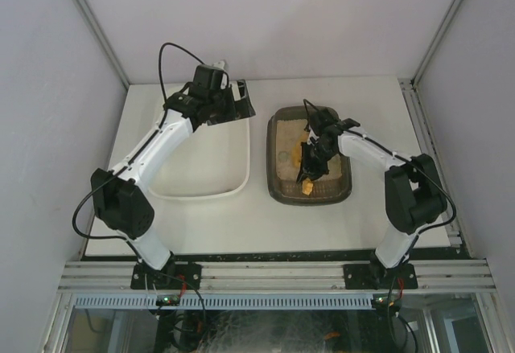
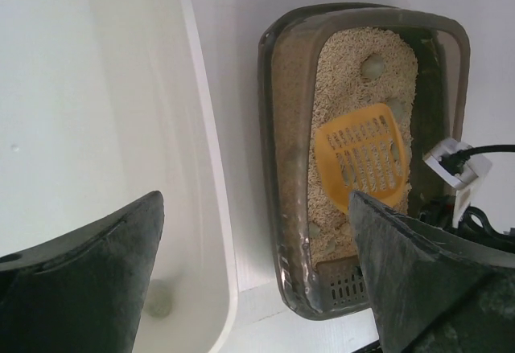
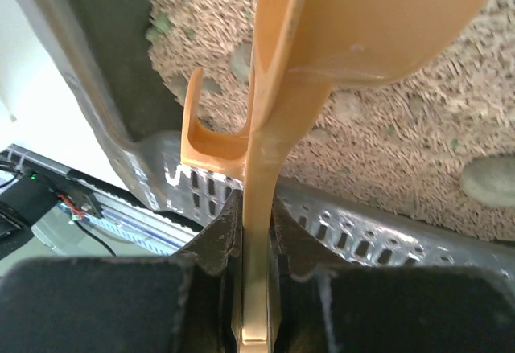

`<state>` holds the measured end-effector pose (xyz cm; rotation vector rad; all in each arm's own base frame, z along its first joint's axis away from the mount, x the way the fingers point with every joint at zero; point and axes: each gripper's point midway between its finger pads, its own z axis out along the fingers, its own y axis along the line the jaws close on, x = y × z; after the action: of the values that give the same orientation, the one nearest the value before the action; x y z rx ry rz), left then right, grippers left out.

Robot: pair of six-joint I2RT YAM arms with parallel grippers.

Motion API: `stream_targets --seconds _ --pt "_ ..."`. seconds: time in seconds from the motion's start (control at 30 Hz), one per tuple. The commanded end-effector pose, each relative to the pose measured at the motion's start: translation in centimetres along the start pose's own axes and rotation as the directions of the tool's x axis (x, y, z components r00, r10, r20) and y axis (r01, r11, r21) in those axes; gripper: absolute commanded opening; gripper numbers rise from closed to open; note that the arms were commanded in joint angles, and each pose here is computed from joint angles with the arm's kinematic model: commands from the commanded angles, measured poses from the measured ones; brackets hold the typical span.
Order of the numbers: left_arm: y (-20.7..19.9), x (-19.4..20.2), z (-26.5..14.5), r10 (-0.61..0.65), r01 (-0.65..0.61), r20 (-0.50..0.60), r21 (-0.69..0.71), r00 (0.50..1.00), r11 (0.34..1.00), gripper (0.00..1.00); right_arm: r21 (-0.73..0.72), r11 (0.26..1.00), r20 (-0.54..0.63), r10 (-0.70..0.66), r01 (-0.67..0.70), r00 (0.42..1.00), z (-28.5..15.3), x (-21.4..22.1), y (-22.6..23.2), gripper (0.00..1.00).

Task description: Clean the litter box

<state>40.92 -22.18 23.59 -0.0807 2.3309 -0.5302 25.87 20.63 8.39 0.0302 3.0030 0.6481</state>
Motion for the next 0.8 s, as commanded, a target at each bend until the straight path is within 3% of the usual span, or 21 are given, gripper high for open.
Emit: stream_targets --seconds 0.0,0.27,0.47,0.77 --pt "-1.5 -3.3 -2.8 -0.022 0.017 0.127 0.042 0.992 0.999 1.0 -0.06 0.998 -0.007 -0.035 0.035 0.999 -0.6 -1.5 2.7 0.0" --pt "-0.6 -1.9 -3.3 -0.006 -0.001 0.124 0.061 0.992 0.998 1.0 -0.049 0.998 -0.126 -0.034 0.028 0.991 -0.4 -1.0 3.4 0.0" --pt "0.2 -2.2 -4.1 -0.011 0.0 0.163 0.066 0.987 0.998 1.0 0.111 0.992 -0.149 -0.043 0.06 0.988 -1.5 -0.6 1.4 0.0" --pt "1.2 -1.9 -5.1 0.001 -0.012 0.183 0.061 0.983 0.998 1.0 0.133 0.989 -0.24 -0.03 0.064 0.97 -1.3 1.3 1.1 0.0"
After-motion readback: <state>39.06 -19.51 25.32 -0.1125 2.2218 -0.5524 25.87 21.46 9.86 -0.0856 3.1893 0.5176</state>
